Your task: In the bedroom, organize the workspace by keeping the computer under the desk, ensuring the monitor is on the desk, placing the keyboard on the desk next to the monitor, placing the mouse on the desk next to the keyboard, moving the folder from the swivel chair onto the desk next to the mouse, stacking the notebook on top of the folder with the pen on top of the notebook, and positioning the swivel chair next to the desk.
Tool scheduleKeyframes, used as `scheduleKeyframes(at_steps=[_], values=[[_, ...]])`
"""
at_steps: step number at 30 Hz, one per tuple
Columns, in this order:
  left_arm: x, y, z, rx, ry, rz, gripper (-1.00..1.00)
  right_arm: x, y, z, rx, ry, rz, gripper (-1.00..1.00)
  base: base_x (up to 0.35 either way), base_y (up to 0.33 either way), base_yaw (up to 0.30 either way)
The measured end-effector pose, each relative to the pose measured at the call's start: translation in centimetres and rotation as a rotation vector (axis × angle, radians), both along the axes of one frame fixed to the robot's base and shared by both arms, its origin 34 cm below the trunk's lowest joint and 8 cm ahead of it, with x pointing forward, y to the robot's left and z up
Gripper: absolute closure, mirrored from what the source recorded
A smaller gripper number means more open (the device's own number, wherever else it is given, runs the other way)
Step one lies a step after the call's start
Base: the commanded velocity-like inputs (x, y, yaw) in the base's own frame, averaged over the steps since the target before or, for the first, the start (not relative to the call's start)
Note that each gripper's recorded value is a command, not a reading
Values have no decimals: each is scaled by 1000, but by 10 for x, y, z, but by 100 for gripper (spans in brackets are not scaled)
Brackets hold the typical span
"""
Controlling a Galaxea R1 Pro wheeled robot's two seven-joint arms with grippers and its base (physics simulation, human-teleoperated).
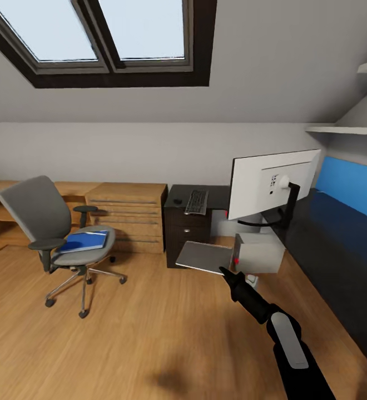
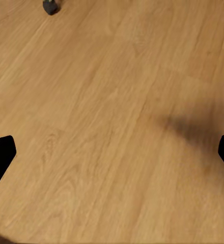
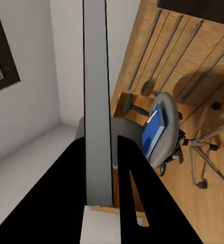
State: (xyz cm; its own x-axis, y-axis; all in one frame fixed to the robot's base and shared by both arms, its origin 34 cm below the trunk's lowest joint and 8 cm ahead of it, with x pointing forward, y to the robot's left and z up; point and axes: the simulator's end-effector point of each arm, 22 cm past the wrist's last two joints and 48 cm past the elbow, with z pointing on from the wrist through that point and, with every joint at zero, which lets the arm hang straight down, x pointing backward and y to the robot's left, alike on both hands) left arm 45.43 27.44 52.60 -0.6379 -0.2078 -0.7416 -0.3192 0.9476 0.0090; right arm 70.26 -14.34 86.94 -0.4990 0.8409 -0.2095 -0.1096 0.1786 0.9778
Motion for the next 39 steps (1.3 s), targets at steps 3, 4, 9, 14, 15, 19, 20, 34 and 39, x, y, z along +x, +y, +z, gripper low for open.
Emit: scheduleKeyframes(at_steps=[3, 4, 9, 14, 15, 19, 20, 34, 39], values=[[0, 0, 2, 0, 0, 0, -100, 0, 0, 1, -2, 1, 0, 100, 259, 198, 0], [0, 0, 2, 0, 1, 0, -100, 0, 0, 2, -3, 0, 0, 100, 228, 173, 0], [0, 0, 1, -1, 2, -2, -100, 0, 0, 1, -3, 1, 0, 100, 180, 135, 0], [1, -1, 7, -3, 1, -4, -100, 1, 0, 7, 1, 1, 0, 100, 81, 54, 0], [1, -1, 8, -3, 1, -4, -100, 1, 0, 9, 1, 0, 0, 100, 37, 25, 0], [1, -1, 15, -3, 2, -4, -100, 2, 0, 16, 1, 0, 0, 100, 19, 13, 0], [1, -1, 17, -3, 2, -4, -100, 2, 0, 18, 1, 0, 0, 100, 8, 5, 0], [2, -1, 41, -4, 2, -5, -100, 3, -1, 42, 0, -1, -1, 100, 26, 1, 0], [2, -1, 50, -4, 2, -5, -100, 3, -1, 50, -1, -1, -1, 100, 275, 0, 0]])
